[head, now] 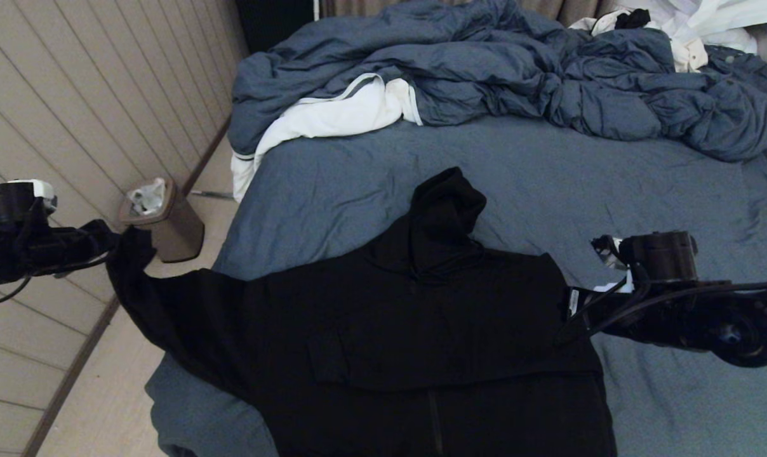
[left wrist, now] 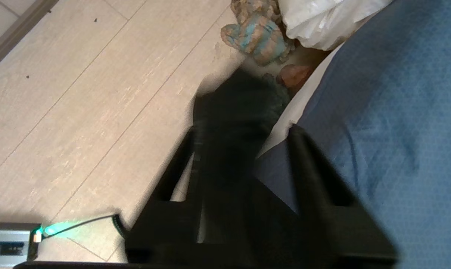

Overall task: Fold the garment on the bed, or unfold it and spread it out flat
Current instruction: Unfold the black sweatshirt

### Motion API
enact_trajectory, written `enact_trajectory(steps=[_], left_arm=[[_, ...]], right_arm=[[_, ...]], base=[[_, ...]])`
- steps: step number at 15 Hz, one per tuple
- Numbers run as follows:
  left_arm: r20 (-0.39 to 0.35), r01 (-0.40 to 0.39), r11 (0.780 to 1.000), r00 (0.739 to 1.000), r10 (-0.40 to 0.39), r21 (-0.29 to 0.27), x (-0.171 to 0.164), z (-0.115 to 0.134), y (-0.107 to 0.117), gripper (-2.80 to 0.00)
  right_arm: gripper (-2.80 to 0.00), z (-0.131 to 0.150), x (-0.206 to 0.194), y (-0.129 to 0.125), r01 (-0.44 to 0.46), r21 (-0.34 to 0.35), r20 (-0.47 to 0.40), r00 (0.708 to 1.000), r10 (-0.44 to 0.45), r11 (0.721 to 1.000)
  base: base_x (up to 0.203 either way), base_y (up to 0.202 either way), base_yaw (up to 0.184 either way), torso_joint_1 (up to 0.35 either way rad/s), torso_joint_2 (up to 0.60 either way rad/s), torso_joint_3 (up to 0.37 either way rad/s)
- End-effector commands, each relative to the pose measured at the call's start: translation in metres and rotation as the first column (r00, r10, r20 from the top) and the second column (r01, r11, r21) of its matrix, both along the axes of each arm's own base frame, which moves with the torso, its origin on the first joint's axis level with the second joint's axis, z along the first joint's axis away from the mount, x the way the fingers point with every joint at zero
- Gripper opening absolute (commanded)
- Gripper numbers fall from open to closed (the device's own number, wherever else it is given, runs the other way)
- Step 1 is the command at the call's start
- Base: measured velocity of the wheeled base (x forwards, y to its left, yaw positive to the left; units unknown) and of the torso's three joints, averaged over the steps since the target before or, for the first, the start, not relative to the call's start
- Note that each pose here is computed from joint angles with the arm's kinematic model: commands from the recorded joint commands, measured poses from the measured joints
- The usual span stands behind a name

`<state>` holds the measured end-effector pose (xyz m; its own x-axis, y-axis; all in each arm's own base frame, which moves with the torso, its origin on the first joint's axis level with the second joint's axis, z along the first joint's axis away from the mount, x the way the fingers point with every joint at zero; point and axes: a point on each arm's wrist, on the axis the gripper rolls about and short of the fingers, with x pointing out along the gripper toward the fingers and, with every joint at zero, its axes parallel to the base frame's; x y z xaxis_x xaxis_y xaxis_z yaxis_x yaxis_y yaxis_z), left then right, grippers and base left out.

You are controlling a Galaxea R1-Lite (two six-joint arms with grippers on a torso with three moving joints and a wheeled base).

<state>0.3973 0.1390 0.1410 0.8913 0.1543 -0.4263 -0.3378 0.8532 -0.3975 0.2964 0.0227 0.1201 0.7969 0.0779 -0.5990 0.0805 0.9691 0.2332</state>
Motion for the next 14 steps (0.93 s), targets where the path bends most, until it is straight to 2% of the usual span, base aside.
enact_trajectory(steps=[1,5,7,10,12,13,14], left_arm=[[0.003,-0.008,1.0,1.0,0.008,-0.002,-0.003,0.002,0.002,0.0],[0.036,-0.026,1.0,0.999,0.026,-0.002,-0.014,0.016,0.014,0.0],[0.014,-0.014,1.0,1.0,0.014,-0.015,-0.023,0.014,0.009,0.0],[-0.059,0.112,0.991,0.991,-0.116,-0.075,-0.023,-0.014,-0.028,0.0],[-0.07,0.155,0.984,0.984,-0.162,-0.09,-0.019,-0.025,-0.047,0.0],[-0.058,0.168,0.981,0.983,-0.174,-0.094,-0.019,-0.02,-0.054,-2.8],[-0.042,0.18,0.979,0.982,-0.185,-0.091,-0.021,-0.013,-0.06,-2.8]], right_arm=[[-2.8,-0.001,0.001,0.0,0.001,0.002,-0.002,1.0,-0.001,1.0],[-2.8,0.0,0.0,0.0,0.0,0.001,0.013,1.0,0.0,1.0],[-2.8,-0.001,0.0,0.001,-0.002,0.001,0.012,1.0,0.002,1.0],[-2.8,0.001,-0.001,0.0,-0.001,0.001,0.016,1.0,0.001,1.0],[-2.8,0.001,-0.001,0.0,-0.001,0.001,0.018,1.0,0.001,1.0],[-2.8,0.001,-0.001,0.0,0.0,0.003,0.018,1.0,0.0,1.0],[-2.8,0.001,-0.001,0.0,0.002,0.002,0.018,1.0,-0.002,1.0]], base=[[0.0,0.0,0.0,0.0,0.0,0.0],[0.0,0.0,0.0,0.0,0.0,0.0],[0.0,0.0,0.0,0.0,0.0,0.0],[0.0,0.0,0.0,0.0,0.0,0.0],[0.0,0.0,0.0,0.0,0.0,0.0],[0.0,0.0,0.0,0.0,0.0,0.0],[0.0,0.0,0.0,0.0,0.0,0.0]])
